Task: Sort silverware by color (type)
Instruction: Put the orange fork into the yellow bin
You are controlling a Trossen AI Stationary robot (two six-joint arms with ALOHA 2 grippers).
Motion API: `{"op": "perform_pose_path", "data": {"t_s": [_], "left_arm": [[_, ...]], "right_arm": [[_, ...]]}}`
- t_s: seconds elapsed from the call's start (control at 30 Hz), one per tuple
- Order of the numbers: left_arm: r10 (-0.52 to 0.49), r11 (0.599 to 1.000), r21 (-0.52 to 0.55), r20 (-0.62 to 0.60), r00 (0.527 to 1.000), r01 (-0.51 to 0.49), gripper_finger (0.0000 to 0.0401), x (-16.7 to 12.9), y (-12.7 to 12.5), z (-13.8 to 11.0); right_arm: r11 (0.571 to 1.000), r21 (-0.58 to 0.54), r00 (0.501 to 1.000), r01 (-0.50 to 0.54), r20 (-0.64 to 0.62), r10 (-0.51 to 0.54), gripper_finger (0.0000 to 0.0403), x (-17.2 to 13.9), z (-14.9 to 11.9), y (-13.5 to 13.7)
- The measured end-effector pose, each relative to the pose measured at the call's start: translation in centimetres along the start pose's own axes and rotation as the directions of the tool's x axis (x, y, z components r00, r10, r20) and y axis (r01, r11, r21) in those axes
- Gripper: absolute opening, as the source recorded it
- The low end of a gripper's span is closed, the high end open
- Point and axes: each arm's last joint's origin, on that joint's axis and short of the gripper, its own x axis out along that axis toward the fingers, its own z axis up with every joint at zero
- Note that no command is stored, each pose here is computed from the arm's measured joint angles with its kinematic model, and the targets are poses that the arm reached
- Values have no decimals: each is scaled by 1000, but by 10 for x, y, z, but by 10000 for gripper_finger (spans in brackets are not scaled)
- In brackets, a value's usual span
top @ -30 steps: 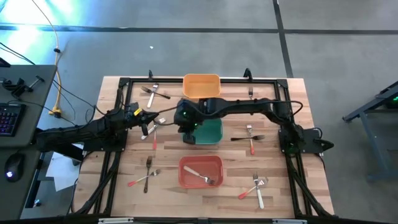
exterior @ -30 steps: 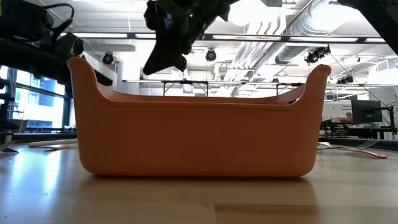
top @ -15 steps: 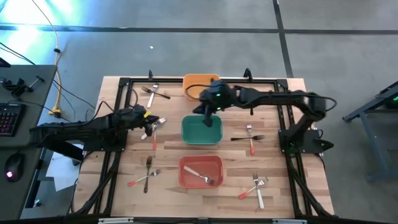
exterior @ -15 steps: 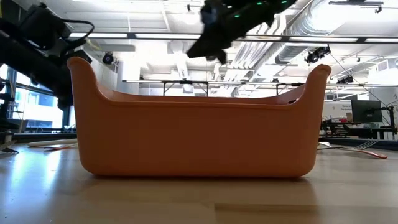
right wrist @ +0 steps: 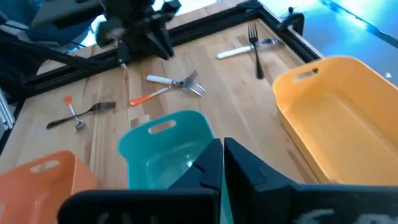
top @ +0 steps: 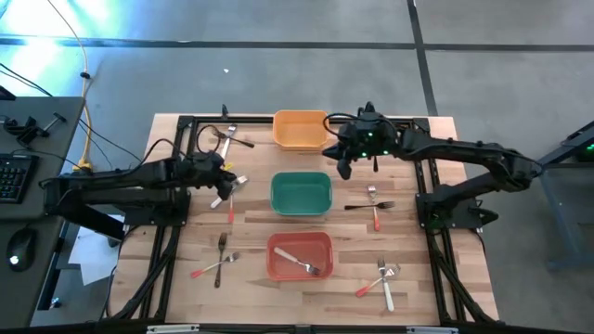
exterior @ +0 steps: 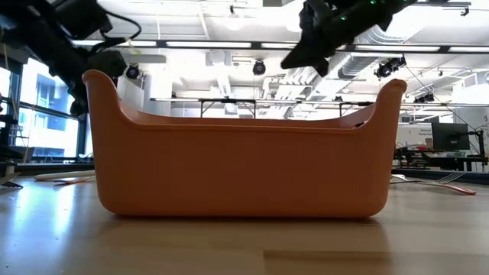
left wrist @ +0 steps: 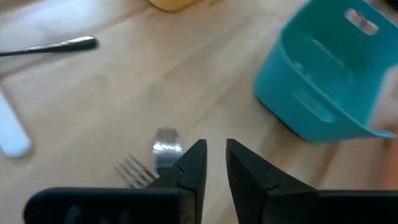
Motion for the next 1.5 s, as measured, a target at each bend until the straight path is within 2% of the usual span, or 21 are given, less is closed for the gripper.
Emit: {"op": "perform_pose_path", "data": {"t_s": [0.13,0.33,0.47,0.67,0.87,0.97,1.27,1.5], "left_arm": [[-89,996,9,-109,990,91,70,-3,-13,11],[-194,974,65,-263,945,218,70,-7,-40,6],[-231,965,32,-355,906,259,58,-10,-58,-11],[-219,972,-19,-451,865,236,48,-24,-82,-44],[-229,969,-68,-612,757,238,53,-39,-103,-83],[-220,971,-75,-655,723,228,66,-45,-111,-101],[-128,982,24,-636,761,185,119,-40,-121,-134],[-96,982,77,-584,806,173,125,-32,-126,-148]], "right_arm": [[1000,7,1000,10,-12,-10,0,-6,-10,-3],[1000,-11,998,9,-63,-10,0,-9,-17,-4],[999,-33,995,8,-95,-11,0,-9,-20,-4],[997,-78,992,-4,-124,-6,0,-10,-23,-4],[993,-115,992,-8,-128,-6,0,-10,-23,-4],[993,-121,992,-9,-127,-7,0,-10,-23,-4],[993,-114,992,-8,-127,-7,0,-10,-23,-4],[995,-95,991,29,-127,-41,0,-10,-24,-5]]}}
